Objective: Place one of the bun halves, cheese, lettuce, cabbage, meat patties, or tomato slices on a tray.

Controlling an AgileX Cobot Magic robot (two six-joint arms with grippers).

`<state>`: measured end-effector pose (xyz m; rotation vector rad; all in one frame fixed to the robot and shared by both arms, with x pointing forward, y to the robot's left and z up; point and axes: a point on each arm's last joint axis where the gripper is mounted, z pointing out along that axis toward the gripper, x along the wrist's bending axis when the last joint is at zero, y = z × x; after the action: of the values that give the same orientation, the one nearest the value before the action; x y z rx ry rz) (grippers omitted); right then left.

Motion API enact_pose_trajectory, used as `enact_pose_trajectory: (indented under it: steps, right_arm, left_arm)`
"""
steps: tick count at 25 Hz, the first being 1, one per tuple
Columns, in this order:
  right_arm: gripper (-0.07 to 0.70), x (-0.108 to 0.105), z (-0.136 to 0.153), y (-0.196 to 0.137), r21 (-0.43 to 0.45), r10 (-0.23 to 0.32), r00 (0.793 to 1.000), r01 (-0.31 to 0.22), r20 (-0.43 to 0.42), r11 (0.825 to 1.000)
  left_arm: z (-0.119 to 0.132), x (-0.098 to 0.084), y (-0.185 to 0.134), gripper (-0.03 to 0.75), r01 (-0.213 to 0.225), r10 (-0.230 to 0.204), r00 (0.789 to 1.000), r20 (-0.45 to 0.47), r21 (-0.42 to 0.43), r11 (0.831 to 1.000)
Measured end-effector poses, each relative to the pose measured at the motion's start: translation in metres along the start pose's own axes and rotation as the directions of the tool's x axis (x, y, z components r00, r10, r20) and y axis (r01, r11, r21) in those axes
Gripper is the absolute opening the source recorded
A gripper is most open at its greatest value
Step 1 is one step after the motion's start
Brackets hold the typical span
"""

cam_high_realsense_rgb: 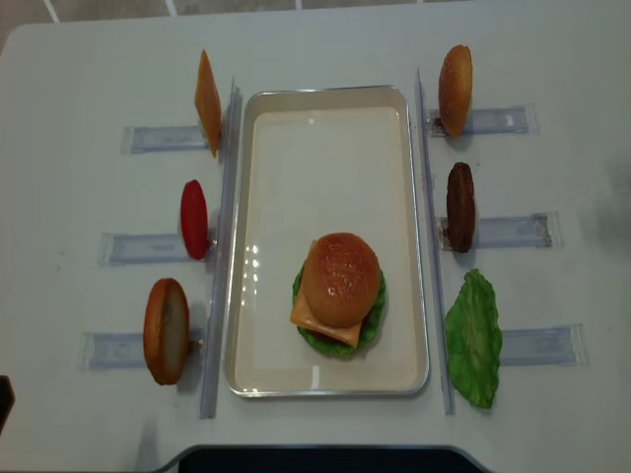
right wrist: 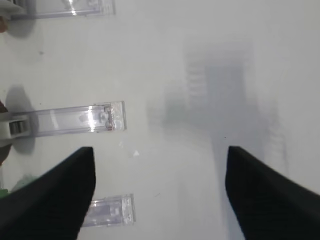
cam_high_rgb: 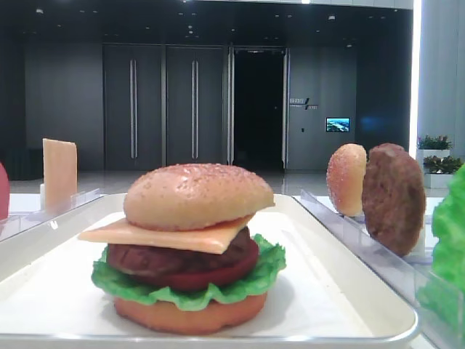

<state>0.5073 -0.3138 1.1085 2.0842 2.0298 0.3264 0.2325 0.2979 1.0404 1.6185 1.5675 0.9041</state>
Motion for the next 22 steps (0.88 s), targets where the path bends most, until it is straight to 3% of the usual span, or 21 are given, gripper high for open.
enact_pose_trajectory:
  steps: [6, 14, 17, 22]
  right_arm:
    - [0.541, 0.002, -0.023, -0.034, -0.059, 0.015, 1.0, -0.015, 0.001, 0.998]
    - [0.541, 0.005, -0.05, -0.103, -0.17, 0.019, 1.0, -0.019, 0.002, 0.985]
    - [0.541, 0.006, -0.061, -0.13, -0.238, 0.021, 1.0, -0.02, 0.003, 0.971]
    - [0.541, 0.007, -0.074, -0.175, -0.364, 0.023, 1.0, -0.02, 0.003, 0.931]
  left_arm:
    - [0.0, 0.0, 0.0, 0.0, 0.0, 0.0, 1.0, 0.0, 0.0, 1.0]
    - [0.0, 0.0, 0.0, 0.0, 0.0, 0.0, 1.0, 0.0, 0.0, 1.0]
    - [0.0, 0.0, 0.0, 0.0, 0.0, 0.0, 1.0, 0.0, 0.0, 1.0]
    - [0.0, 0.0, 0.0, 0.0, 0.0, 0.0, 1.0, 0.0, 0.0, 1.0]
